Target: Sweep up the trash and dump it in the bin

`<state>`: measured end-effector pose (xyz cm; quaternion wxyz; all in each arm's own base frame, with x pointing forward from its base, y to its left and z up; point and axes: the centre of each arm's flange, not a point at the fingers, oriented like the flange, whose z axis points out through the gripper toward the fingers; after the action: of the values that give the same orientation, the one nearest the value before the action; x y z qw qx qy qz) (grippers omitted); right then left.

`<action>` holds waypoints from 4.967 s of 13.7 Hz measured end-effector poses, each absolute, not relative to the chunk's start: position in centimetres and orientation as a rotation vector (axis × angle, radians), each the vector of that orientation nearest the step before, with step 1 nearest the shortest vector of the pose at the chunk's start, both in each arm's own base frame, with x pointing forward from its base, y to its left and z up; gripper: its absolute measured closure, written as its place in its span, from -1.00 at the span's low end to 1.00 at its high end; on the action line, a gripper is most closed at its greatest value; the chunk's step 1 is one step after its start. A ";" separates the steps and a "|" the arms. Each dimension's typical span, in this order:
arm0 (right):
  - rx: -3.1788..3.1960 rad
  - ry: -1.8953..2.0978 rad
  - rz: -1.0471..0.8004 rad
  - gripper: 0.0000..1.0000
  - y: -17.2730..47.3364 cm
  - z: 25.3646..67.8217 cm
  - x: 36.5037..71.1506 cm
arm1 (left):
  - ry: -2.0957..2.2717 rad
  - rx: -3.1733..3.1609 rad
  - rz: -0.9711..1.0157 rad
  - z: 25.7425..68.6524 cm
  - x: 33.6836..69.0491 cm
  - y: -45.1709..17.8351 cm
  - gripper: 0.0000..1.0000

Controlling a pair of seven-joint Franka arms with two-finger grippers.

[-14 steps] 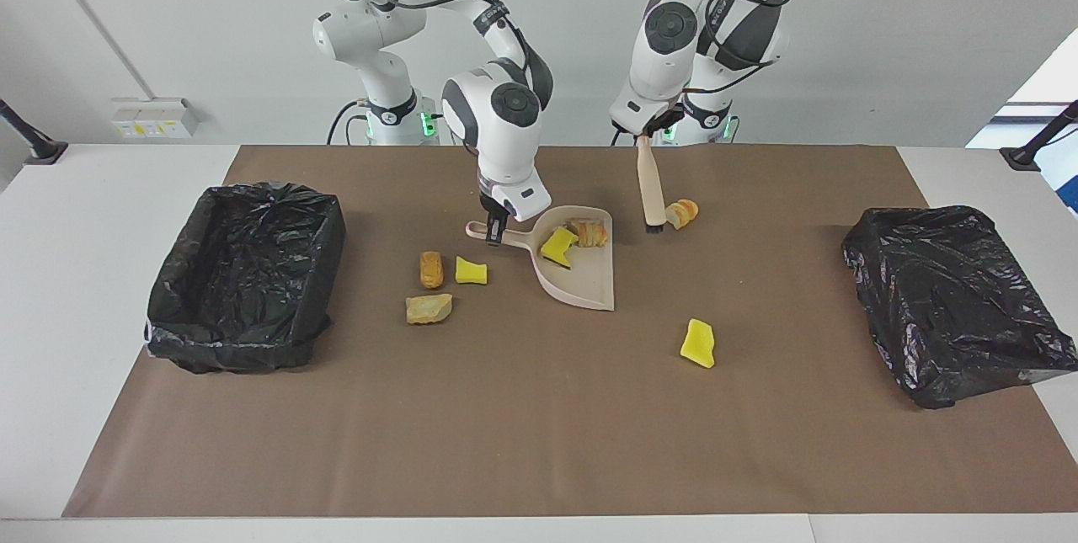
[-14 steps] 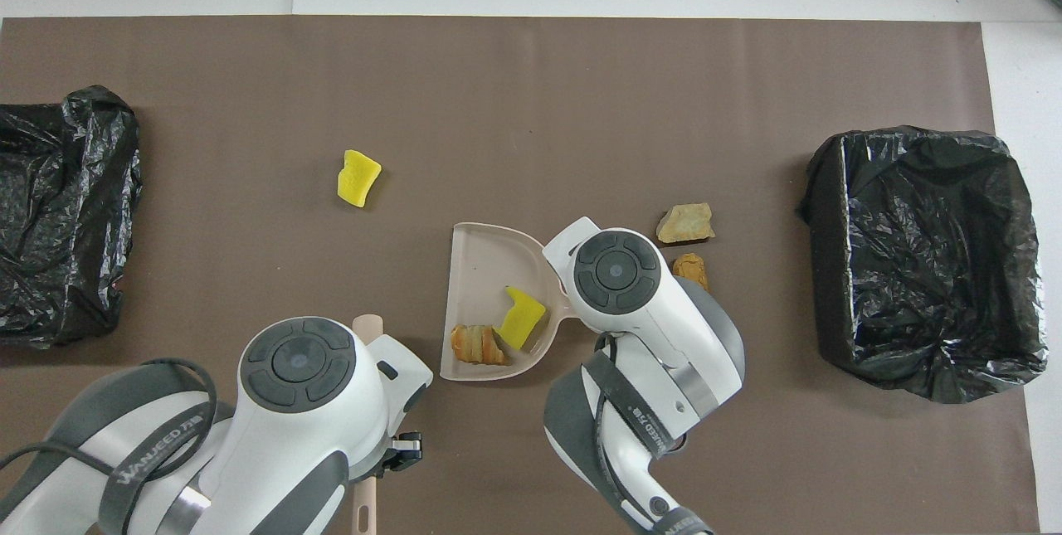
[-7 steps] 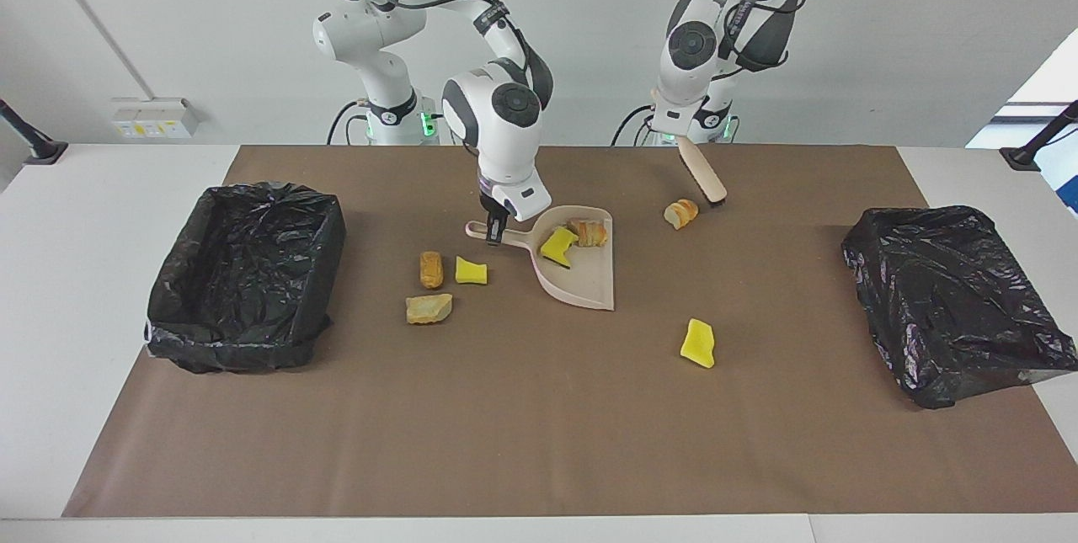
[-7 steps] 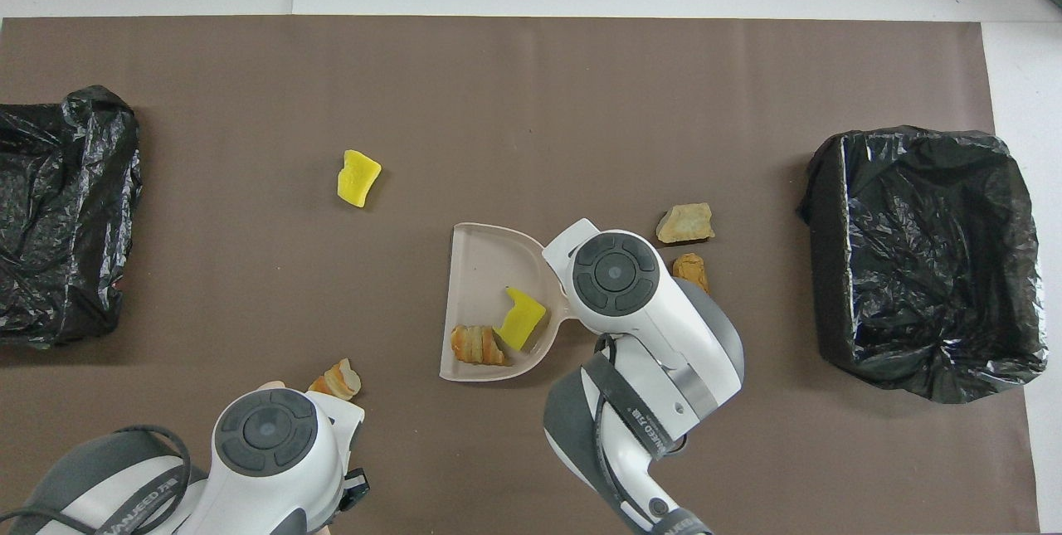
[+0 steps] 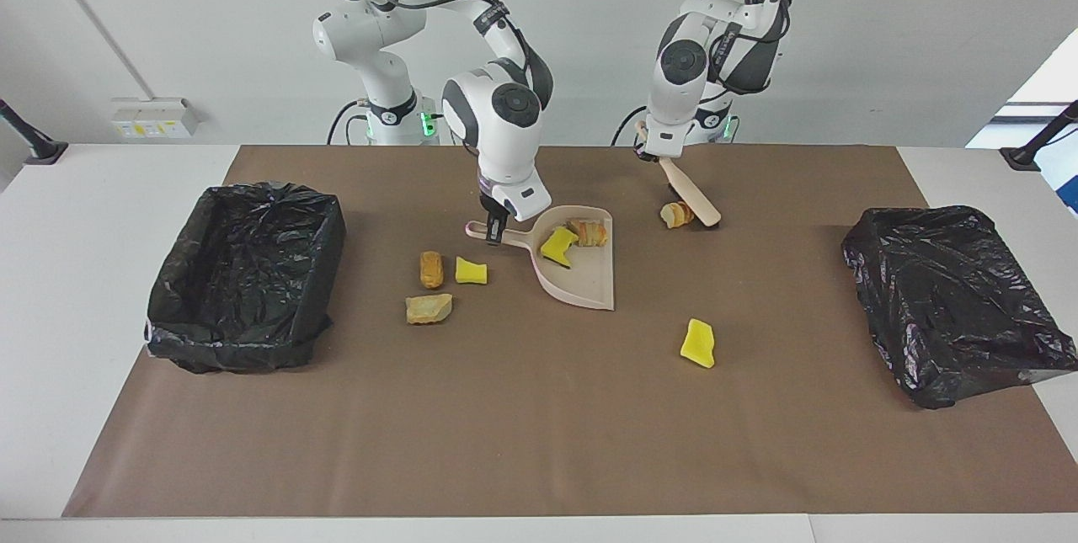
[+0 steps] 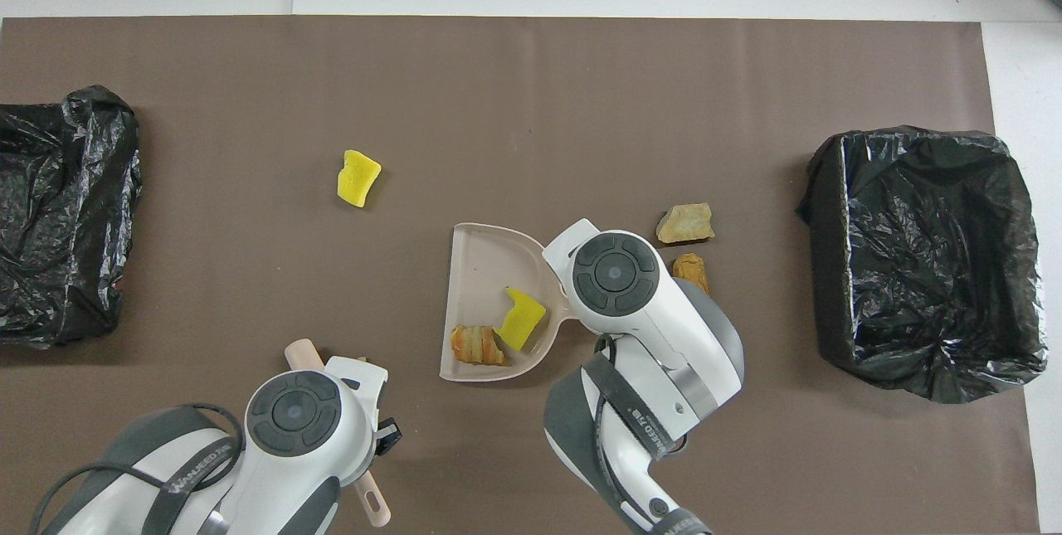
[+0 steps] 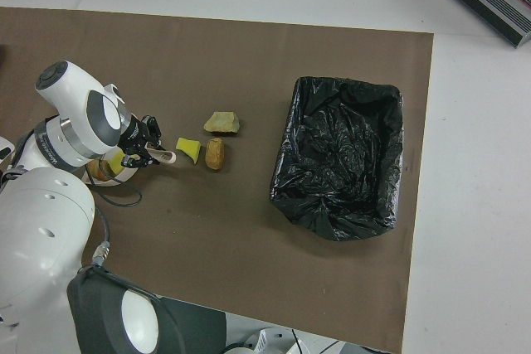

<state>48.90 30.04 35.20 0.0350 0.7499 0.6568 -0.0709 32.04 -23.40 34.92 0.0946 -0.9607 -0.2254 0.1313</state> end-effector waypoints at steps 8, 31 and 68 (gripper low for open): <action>2.305 2.019 -0.218 0.37 30.0 35.2 48.9 | -0.388 -3.150 0.270 36.0 35.3 -33.4 0.48; 2.353 1.940 -0.294 0.37 30.0 35.2 47.9 | 0.523 -3.017 0.176 38.4 58.6 -13.3 0.48; 2.449 1.788 -0.190 0.37 27.9 41.2 47.3 | 0.128 -3.081 0.523 43.7 38.3 -28.3 0.48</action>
<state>47.34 27.88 41.18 0.0516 0.8051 0.5876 -0.0626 38.33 -28.26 43.68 0.0070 -0.9851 0.0410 0.1671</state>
